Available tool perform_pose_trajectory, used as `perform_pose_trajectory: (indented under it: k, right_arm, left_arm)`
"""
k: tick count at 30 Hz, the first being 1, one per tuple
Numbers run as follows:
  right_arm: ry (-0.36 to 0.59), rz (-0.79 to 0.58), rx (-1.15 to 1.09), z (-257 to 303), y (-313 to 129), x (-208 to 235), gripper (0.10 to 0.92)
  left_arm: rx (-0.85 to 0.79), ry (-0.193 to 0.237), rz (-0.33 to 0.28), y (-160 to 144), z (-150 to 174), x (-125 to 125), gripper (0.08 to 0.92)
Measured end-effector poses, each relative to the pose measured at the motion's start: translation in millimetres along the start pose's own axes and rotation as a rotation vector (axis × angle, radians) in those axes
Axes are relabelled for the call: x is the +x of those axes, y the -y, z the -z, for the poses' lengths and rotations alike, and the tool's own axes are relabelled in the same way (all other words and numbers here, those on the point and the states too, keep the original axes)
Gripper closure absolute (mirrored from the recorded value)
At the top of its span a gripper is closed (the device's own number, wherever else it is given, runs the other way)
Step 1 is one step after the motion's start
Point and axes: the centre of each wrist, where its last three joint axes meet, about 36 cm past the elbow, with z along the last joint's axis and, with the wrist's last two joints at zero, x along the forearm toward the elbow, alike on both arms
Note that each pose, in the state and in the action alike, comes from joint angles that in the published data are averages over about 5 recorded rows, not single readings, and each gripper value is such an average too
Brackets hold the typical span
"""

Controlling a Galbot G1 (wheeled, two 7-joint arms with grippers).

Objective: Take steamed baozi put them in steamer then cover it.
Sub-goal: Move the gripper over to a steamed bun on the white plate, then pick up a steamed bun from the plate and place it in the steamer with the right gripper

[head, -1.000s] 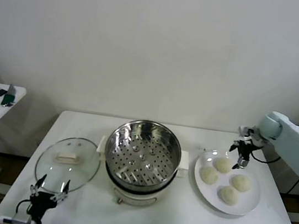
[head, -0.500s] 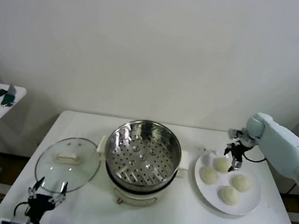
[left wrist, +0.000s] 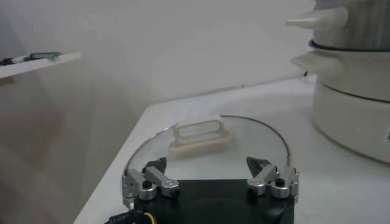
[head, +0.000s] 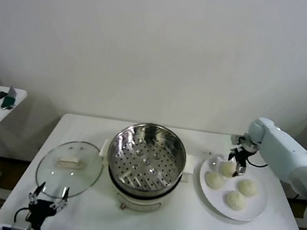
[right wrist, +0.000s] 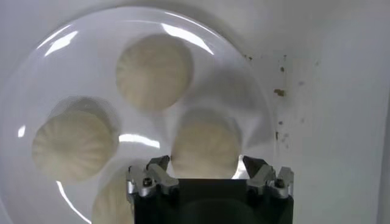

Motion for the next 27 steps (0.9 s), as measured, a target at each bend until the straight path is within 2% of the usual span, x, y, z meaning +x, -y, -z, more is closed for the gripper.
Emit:
perform_pose_trajectory:
  k: [7,12,19,24,27]
  right_arm:
    - [0.012,-0.008,0.019,-1.4,-0.1,4.3,0.325]
    - [0.030,-0.046,0.081,6.4,6.7,33.4,0.327]
    - [0.070,-0.161,0.285,46.8,25.8,132.1,0.332]
    - [0.112,-0.250,0.504,101.5,28.7,212.1,0.333]
    - [0.143,-0.277,0.653,143.4,21.3,243.2,0.333]
  left_arm:
    - [0.002,-0.001,-0.001,2.0,-0.6,-0.9,0.177]
    - [0.005,-0.001,-0.006,5.3,-1.1,-0.2,0.177]
    - [-0.001,0.007,-0.007,6.6,0.7,0.7,0.177]
    - [-0.002,0.017,-0.002,6.2,3.5,0.3,0.177]
    - [0.000,0.022,-0.001,7.6,5.4,0.3,0.177]
